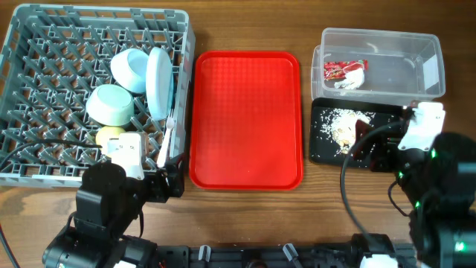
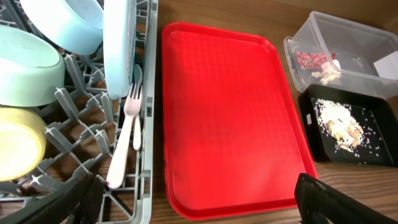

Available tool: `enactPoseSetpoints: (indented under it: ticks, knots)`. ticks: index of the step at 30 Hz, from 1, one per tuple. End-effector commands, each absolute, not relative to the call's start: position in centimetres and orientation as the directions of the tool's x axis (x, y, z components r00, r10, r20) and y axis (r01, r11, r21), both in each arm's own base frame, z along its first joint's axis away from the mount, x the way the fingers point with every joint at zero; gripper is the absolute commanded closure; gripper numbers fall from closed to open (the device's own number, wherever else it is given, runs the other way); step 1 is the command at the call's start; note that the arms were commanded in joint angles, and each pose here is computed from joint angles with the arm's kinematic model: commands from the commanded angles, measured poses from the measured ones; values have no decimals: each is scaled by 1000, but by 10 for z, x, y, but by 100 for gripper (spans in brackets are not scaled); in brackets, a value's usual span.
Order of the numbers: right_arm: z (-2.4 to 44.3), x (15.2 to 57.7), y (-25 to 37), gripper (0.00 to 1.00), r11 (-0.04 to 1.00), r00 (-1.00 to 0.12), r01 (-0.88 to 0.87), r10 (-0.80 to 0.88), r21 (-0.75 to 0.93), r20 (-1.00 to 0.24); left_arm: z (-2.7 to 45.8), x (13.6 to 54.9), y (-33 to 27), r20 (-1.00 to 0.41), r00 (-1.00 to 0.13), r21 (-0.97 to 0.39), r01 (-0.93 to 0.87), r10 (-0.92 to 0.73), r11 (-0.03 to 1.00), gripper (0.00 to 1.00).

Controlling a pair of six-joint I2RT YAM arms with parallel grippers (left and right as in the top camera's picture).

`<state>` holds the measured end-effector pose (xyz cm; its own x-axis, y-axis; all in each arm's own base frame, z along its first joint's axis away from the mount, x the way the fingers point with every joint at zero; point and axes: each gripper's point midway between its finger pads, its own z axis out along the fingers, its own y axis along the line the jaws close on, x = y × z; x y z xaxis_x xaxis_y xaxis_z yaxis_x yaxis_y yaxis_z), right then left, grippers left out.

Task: Sort waste into correct bins and load items into the dishwasher rack

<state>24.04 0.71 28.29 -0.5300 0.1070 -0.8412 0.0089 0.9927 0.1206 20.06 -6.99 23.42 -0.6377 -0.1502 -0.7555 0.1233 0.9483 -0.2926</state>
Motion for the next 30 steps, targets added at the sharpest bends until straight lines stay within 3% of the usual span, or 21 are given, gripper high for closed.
enactPoseSetpoints:
  ticks: [1,9,20,28,30]
  knots:
    - [291,235,17,0,994,-367,-56,69,96,-928,232,201,-68,-758,-635,-282,116,-147,952,0]
    - [267,225,24,0,989,-88,-117,78,88,-993,232,201,-68,-758,-635,-282,116,-147,952,0]
    - [249,231,24,0,989,156,-134,84,64,-984,232,201,-68,-758,-635,-282,116,-147,952,0]
    - [226,240,22,0,990,195,-125,86,62,-977,232,201,-68,-758,-635,-282,116,-147,952,0]
    - [216,242,23,0,990,159,-127,77,57,-984,232,201,-68,-758,-635,-282,116,-147,952,0]
